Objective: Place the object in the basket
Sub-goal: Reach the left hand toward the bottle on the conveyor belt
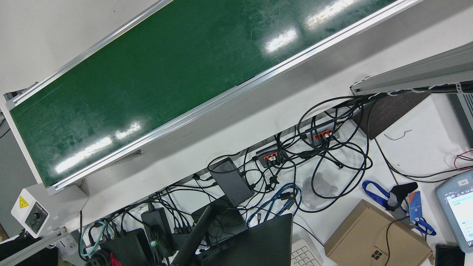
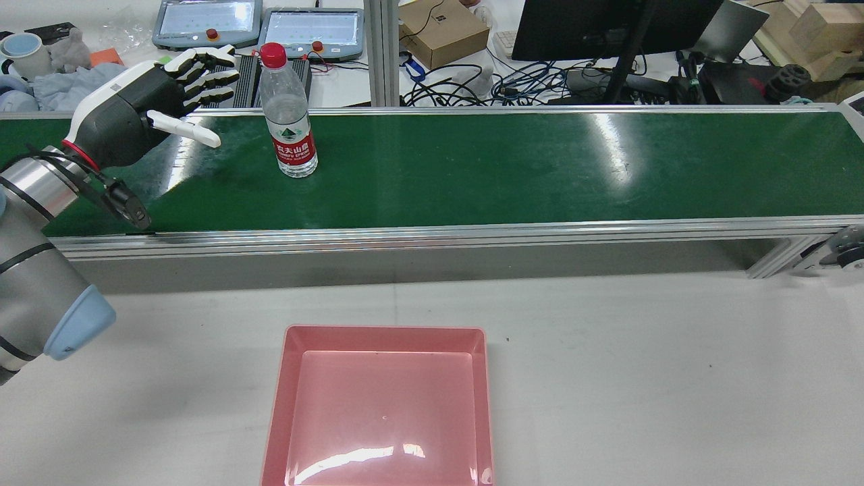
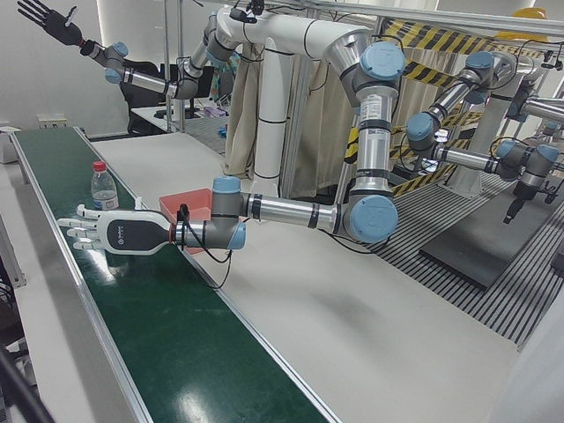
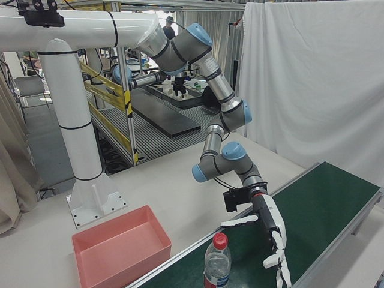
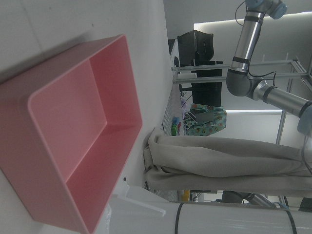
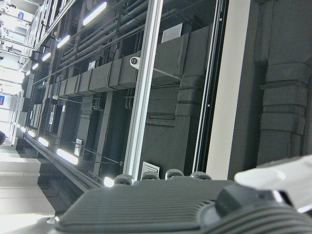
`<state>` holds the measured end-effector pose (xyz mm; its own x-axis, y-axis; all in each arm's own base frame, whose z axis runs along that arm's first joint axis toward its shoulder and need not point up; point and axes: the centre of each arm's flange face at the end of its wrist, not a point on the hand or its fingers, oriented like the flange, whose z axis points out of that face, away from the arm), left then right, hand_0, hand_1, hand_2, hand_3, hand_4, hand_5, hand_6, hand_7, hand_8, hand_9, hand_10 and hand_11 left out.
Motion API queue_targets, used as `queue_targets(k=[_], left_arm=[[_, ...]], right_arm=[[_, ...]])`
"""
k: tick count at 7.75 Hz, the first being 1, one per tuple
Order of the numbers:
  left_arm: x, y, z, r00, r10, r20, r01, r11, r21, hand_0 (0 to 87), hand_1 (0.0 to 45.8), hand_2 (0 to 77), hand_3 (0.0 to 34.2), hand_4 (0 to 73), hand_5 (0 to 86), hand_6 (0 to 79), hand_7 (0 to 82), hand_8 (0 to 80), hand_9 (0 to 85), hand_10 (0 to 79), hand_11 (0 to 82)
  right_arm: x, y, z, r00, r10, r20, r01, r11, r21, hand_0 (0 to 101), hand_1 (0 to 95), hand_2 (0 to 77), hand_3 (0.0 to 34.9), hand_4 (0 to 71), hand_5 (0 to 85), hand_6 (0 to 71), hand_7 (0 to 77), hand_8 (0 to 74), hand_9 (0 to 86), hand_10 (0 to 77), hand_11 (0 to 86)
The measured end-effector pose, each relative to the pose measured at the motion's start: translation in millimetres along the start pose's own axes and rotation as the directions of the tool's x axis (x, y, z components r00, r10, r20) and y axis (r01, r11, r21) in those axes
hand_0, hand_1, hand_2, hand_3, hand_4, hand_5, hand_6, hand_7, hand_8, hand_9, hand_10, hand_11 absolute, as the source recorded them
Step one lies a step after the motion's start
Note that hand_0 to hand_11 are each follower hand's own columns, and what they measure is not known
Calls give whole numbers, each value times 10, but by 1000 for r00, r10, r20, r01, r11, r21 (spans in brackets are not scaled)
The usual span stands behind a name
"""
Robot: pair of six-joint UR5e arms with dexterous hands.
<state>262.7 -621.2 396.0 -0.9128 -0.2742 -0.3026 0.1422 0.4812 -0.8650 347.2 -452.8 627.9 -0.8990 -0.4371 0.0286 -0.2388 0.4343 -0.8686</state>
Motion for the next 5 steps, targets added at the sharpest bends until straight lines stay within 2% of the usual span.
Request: queue_targets(k=[2,5], left_arm=[[-93,93,56,1000,-10,18,10,1000,-7,581,191,5,69,60,371,71,60,131,120,82,136],[-76,227,157,1000,-19,14,19,999,-31,578,202,11,70,27,371,60,54,115,120,60,120]], right_arm=[[-4,7,9,1000,0,1,0,1000,-2,2,0,5,2,5,0,0,5,0,0,0,0],[-5,8,7,1000,0,1,0,1000,-2,3,0,5,2,5,0,0,5,0,0,0,0]])
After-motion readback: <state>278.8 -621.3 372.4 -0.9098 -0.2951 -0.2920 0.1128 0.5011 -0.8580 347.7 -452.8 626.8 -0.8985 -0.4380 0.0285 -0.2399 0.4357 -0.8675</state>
